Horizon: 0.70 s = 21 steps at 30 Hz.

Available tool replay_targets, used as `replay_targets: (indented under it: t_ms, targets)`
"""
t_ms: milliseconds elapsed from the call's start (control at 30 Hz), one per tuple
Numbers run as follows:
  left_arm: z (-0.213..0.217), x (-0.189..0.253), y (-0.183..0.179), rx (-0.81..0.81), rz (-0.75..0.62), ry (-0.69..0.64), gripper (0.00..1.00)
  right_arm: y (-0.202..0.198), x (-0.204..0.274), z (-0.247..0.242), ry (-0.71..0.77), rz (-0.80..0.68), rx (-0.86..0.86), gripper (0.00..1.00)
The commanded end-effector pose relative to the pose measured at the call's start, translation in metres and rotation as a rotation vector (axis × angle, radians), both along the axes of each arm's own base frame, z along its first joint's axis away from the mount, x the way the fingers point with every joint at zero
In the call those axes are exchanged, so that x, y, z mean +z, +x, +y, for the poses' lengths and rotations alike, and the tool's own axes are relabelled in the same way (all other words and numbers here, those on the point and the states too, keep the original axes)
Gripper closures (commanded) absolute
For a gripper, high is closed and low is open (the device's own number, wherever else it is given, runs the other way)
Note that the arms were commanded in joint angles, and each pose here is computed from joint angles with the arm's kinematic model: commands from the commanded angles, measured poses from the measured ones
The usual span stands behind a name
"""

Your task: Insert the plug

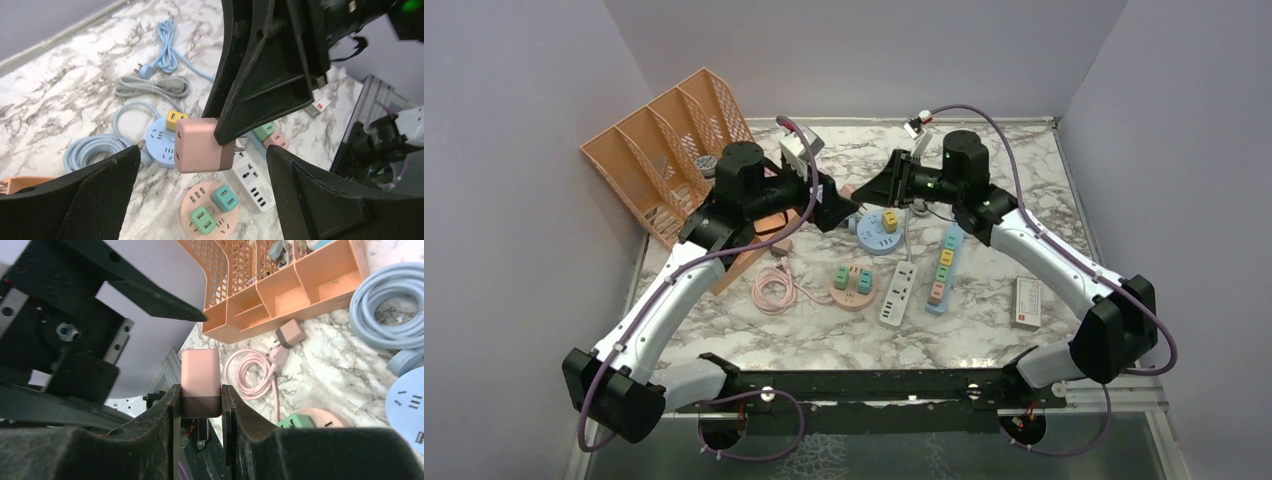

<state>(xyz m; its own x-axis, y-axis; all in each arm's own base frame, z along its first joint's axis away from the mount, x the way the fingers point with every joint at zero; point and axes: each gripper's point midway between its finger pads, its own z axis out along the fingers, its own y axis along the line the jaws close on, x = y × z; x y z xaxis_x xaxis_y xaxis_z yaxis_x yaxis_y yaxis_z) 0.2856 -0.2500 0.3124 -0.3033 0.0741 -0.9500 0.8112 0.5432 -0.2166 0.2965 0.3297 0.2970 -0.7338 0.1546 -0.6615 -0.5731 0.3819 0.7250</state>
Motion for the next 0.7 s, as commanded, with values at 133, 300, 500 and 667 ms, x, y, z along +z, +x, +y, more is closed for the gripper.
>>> replay_targets:
  t_ms: [133, 300, 500, 667]
  targets:
    - [0.004, 0.064, -0.015, 0.016, 0.064, -0.156, 0.02, -0.007, 0.048, -0.020, 0.095, -0.186, 0.132, 0.86]
    - [-0.002, 0.070, -0.018, -0.026, 0.183, -0.222, 0.09, -0.021, 0.070, -0.032, 0.146, -0.278, 0.228, 0.87]
    - [-0.017, 0.075, -0.034, -0.179, 0.307, -0.314, 0.19, -0.045, 0.087, -0.036, 0.203, -0.353, 0.350, 0.86]
    - [-0.023, 0.081, -0.049, -0.279, 0.359, -0.388, 0.27, -0.055, 0.089, -0.037, 0.220, -0.358, 0.404, 0.86]
